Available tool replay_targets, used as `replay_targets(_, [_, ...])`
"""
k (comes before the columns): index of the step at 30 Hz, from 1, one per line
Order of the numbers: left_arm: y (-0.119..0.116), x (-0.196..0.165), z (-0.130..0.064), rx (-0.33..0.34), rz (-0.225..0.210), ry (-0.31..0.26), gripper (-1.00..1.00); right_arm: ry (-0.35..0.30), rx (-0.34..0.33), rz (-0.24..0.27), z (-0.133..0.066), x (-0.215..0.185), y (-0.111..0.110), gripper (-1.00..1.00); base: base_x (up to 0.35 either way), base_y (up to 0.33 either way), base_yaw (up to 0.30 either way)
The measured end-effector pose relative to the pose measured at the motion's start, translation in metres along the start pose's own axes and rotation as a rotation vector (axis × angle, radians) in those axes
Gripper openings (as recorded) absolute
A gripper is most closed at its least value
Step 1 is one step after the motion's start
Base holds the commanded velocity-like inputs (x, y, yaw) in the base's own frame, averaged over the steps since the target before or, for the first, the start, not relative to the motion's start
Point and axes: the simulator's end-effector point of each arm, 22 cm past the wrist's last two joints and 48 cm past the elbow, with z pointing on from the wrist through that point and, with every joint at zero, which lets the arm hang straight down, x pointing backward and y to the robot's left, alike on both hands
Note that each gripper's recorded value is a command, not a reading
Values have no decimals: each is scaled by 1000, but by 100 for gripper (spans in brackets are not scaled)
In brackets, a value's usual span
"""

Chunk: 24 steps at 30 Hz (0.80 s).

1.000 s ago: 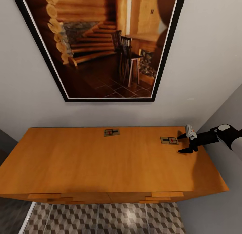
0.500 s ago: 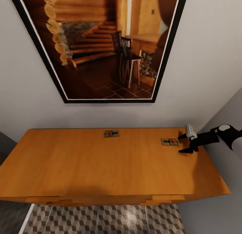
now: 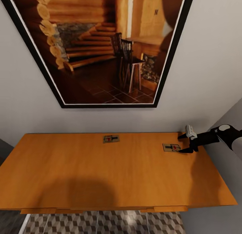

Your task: Take the four mousetraps from the cabinet in the bathroom and place them on the bathroom floor. Make sure all four end up on the same floor surface, and ensure that at least two of them are either under or directly next to the same bathroom sink.

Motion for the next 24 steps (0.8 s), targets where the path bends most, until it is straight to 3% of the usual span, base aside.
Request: replay_targets(24, [0, 1, 0, 2, 0, 1, 100, 0, 2, 1, 1, 0, -1, 100, 2, 11, 0])
